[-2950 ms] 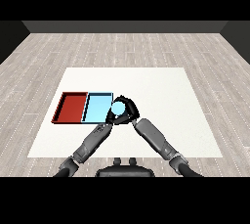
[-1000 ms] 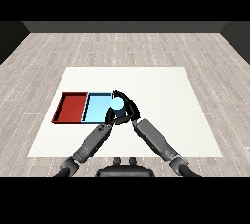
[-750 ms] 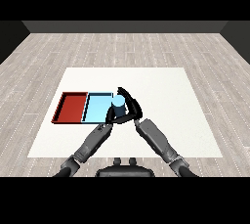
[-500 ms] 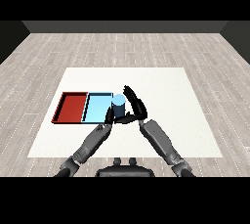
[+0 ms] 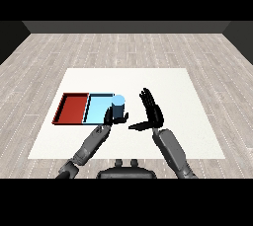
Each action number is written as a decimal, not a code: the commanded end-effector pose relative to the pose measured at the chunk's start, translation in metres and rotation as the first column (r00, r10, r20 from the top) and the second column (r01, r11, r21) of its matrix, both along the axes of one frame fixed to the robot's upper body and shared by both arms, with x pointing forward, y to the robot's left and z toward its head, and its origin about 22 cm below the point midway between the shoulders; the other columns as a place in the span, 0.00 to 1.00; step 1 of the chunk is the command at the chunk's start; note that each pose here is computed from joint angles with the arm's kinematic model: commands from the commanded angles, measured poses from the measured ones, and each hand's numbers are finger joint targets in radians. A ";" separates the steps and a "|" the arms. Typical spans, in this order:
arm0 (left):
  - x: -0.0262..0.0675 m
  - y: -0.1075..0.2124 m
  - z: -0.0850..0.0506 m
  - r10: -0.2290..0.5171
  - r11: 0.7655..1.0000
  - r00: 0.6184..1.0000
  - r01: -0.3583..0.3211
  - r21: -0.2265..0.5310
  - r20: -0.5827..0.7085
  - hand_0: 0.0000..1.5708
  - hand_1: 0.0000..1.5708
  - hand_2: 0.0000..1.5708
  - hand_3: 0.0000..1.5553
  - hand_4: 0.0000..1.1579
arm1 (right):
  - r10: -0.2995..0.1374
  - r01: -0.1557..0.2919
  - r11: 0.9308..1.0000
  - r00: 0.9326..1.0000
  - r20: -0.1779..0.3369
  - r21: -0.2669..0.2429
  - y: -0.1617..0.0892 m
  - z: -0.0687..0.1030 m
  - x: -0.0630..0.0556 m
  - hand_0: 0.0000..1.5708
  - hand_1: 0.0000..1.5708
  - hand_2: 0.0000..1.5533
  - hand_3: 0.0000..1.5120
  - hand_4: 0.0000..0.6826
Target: Pick the blue can and put it in the blue box
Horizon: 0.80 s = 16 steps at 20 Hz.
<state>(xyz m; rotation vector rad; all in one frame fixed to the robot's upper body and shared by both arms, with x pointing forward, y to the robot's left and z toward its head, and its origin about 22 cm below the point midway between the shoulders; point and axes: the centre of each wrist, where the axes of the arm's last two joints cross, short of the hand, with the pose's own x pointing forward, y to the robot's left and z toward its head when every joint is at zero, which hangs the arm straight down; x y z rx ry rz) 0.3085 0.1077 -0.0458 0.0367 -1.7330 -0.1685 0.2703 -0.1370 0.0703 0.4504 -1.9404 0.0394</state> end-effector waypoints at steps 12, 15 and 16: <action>0.0320 0.128 -0.001 0.267 0.955 0.957 -0.248 0.160 -0.111 1.00 1.00 1.00 0.96 0.97 | -0.247 0.246 0.968 0.969 0.018 0.042 -0.112 -0.013 -0.040 0.00 0.00 0.00 0.00 0.00; 0.0444 0.158 -0.001 0.341 0.933 0.918 -0.304 0.192 -0.205 1.00 1.00 1.00 0.97 0.93 | -0.254 0.253 0.966 0.967 0.002 0.050 -0.092 -0.002 -0.017 0.00 0.00 0.00 0.00 0.00; 0.0536 0.156 0.003 0.356 0.928 0.906 -0.313 0.204 -0.228 1.00 1.00 1.00 0.97 0.94 | -0.255 0.254 0.966 0.967 0.003 0.036 -0.107 -0.002 -0.024 0.00 0.00 0.00 0.00 0.00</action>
